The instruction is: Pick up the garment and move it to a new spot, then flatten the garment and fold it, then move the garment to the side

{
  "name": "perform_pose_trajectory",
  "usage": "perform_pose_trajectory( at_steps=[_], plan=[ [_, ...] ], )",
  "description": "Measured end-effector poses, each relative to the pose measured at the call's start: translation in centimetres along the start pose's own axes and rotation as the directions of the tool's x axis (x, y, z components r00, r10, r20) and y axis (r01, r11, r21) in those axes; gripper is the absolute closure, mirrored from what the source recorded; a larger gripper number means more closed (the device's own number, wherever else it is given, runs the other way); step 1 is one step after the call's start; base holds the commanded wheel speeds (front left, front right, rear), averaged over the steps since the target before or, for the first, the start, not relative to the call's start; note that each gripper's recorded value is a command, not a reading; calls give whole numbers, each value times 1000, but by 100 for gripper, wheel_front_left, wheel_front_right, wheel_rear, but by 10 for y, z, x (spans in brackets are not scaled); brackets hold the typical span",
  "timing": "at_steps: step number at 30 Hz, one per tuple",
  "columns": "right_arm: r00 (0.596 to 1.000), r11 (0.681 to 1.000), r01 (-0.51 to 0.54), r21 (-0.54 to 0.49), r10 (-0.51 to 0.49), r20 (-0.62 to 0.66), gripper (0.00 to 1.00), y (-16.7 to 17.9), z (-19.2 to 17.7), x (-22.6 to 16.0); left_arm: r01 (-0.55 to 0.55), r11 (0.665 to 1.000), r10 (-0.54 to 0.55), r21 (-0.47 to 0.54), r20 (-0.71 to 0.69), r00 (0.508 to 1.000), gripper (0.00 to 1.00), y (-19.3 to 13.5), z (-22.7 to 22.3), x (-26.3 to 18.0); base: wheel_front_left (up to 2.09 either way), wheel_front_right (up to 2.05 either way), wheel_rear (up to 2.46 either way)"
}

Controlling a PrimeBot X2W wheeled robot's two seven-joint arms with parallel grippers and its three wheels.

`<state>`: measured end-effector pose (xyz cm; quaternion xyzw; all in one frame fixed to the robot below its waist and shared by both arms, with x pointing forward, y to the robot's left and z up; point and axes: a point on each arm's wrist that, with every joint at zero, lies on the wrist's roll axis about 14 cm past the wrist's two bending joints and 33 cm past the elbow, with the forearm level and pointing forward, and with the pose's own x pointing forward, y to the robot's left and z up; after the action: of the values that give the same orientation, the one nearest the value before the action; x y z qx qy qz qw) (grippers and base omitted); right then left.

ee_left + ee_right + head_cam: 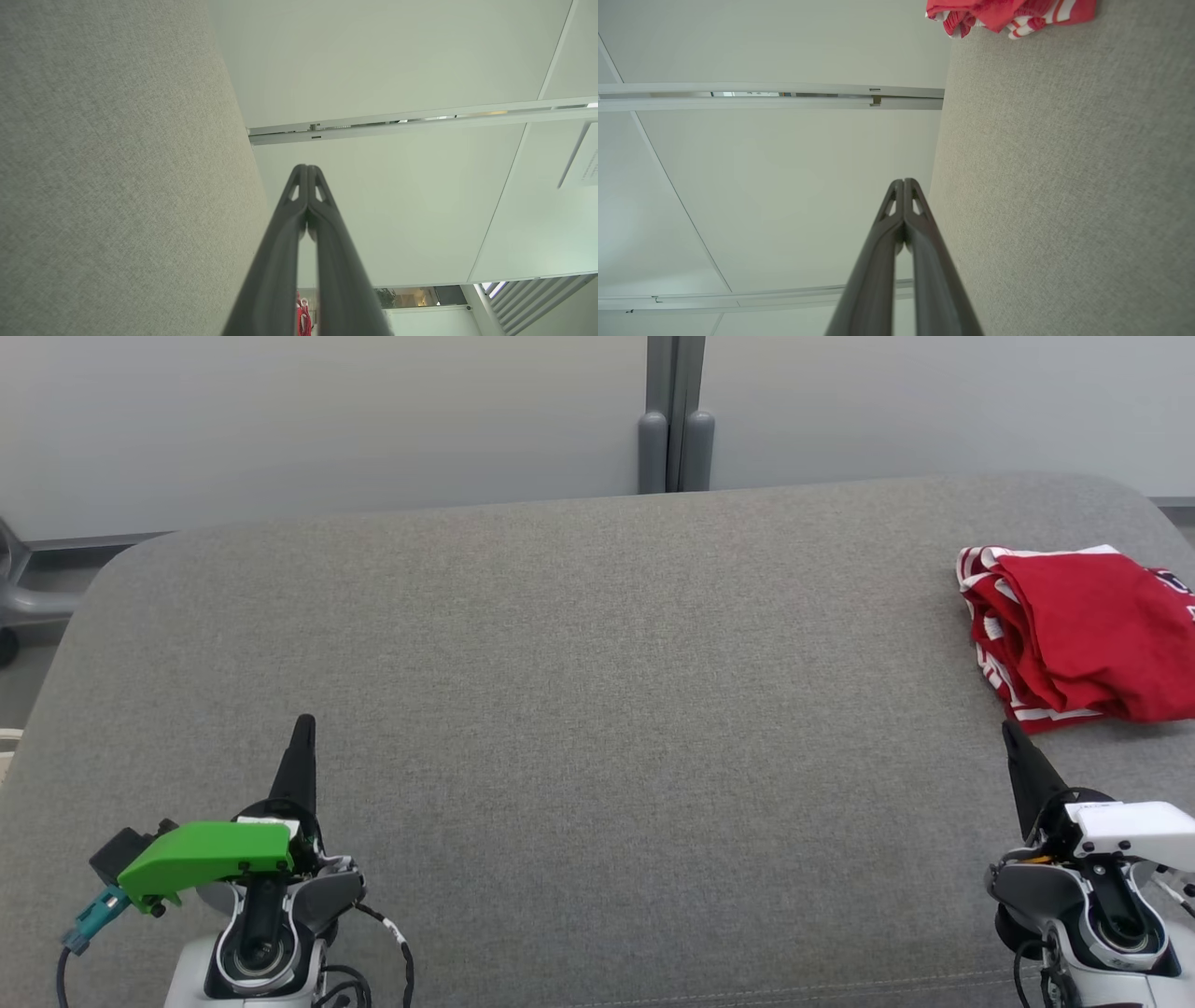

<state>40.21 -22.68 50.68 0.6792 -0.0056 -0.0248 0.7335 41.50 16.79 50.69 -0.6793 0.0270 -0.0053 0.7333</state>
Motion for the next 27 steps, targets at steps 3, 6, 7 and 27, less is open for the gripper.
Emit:
perform_pose_trajectory(
  at_steps=[3,6,7,27],
  plan=[
    [1000,1000,-6,23,6,2,100,1,1,2,4,1000,-4,-19,0,1000,100,-1,0,2,0,0,0],
    [1000,999,-7,43,7,1,100,1,2,2,4,999,-4,-37,-2,1000,100,-1,0,3,0,0,0],
    [1000,999,-7,49,7,1,100,1,2,2,4,999,-4,-42,-1,1000,100,-2,1,4,0,0,0],
    [1000,996,-15,83,15,3,100,3,3,4,15,997,-15,-79,-1,1000,100,-5,1,7,0,0,0]
  ],
)
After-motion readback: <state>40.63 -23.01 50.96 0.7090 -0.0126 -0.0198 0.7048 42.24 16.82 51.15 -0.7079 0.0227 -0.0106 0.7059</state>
